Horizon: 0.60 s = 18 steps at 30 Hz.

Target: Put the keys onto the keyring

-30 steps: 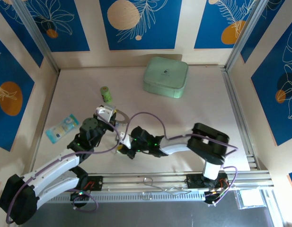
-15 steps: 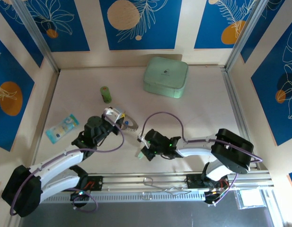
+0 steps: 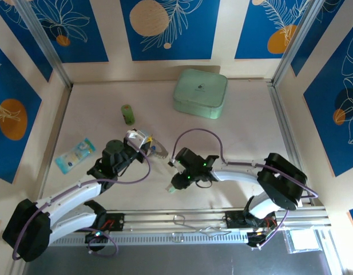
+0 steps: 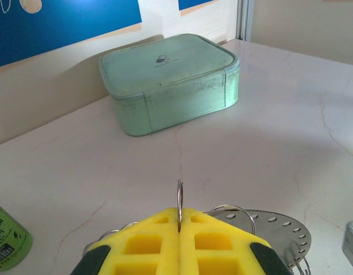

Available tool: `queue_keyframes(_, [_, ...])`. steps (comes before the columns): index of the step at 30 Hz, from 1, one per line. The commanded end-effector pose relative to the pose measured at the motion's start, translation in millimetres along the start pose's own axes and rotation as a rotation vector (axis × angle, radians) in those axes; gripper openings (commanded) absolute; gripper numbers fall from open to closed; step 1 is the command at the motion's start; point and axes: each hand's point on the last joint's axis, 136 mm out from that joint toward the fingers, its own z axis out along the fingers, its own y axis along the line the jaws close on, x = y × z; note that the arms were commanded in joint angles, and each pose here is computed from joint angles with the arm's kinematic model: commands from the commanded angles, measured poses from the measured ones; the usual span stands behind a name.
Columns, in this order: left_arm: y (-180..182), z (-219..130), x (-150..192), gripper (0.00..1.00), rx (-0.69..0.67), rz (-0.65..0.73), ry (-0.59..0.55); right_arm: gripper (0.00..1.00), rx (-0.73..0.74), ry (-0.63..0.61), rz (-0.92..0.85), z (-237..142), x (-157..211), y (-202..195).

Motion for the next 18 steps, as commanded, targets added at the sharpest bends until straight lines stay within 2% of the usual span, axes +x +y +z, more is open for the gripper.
queue_keyframes(1, [-2, -2, -38, 0.00, 0.020, 0.025, -0.105, 0.37, -0.051, 0.089, 0.045, -6, 8, -2])
queue_keyframes(6, [-4, -2, -38, 0.00, 0.032, 0.030, -0.102, 0.40, -0.083, 0.148, 0.061, -13, 2, -3])
queue_keyframes(10, [-5, -2, -38, 0.00, 0.036, 0.030, -0.102, 0.40, -0.086, 0.243, 0.151, -16, 4, -2])
queue_keyframes(18, [-6, -2, -36, 0.00, 0.042, 0.030, -0.097, 0.39, -0.058, 0.344, 0.294, -7, 13, -5])
